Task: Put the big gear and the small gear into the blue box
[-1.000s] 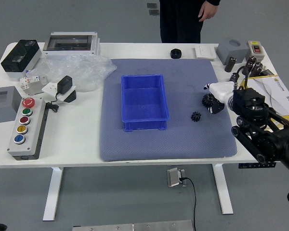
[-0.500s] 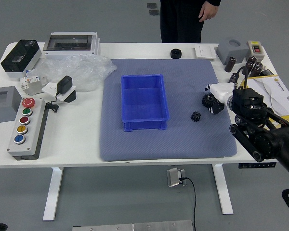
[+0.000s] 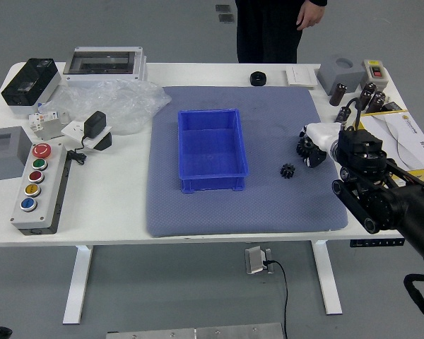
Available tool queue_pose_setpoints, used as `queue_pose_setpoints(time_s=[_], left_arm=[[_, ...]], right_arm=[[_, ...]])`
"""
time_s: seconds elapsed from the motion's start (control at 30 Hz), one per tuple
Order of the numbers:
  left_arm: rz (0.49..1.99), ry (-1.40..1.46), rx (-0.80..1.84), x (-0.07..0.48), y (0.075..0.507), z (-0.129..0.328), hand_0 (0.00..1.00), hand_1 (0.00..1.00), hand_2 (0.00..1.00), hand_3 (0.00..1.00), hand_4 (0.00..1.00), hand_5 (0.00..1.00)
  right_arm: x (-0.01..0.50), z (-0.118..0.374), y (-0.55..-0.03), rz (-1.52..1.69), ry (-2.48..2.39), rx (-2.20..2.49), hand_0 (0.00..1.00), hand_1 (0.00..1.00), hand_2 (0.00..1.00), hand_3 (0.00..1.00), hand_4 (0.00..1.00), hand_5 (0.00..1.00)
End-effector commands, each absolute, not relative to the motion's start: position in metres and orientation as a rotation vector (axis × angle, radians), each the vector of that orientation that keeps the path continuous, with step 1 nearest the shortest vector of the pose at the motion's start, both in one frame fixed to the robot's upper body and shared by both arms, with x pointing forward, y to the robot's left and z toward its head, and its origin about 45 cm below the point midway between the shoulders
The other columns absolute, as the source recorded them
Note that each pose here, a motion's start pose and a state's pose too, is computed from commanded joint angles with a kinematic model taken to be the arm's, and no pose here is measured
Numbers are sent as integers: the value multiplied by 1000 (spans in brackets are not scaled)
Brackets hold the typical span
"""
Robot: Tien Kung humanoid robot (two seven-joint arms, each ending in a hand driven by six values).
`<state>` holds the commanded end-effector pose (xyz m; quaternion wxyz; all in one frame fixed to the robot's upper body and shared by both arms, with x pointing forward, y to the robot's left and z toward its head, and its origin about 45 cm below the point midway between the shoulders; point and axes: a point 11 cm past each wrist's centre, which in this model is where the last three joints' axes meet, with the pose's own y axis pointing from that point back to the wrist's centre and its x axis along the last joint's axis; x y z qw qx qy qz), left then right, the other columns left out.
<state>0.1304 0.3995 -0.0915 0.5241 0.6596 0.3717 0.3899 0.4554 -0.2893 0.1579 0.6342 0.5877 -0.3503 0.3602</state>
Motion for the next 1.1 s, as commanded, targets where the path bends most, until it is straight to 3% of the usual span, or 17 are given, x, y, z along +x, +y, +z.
queue_pose_setpoints(time_s=[0.07, 0.1, 0.27, 0.3, 0.47, 0.5, 1.1], left_arm=[[933, 889, 1579, 131, 400, -91, 876, 855, 857, 868, 771, 495], [933, 889, 1579, 131, 400, -91, 875, 855, 857, 867, 771, 493], [935, 889, 1579, 130, 400, -91, 875, 855, 857, 867, 771, 493], [935, 889, 1579, 130, 400, -91, 875, 855, 857, 866, 771, 493], [937, 889, 1578, 130, 400, -92, 875, 855, 857, 866, 771, 493], [937, 890, 1578, 130, 400, -92, 875, 855, 856, 866, 770, 492], [957, 897, 1574, 129, 404, -91, 874, 855, 856, 864, 768, 490]], right_arm=[[456, 157, -290, 818, -804, 1342, 772, 721, 782, 777, 670, 153], [456, 157, -291, 816, -808, 1341, 701, 671, 745, 704, 631, 201], [458, 158, -292, 820, -835, 1337, 701, 671, 745, 704, 631, 201], [458, 159, -292, 823, -842, 1336, 594, 535, 608, 630, 543, 250], [460, 162, -292, 834, -867, 1331, 594, 535, 608, 630, 543, 250], [460, 162, -292, 836, -871, 1330, 547, 482, 532, 577, 495, 225], [469, 211, -283, 949, -972, 1328, 529, 456, 492, 550, 540, 223]])
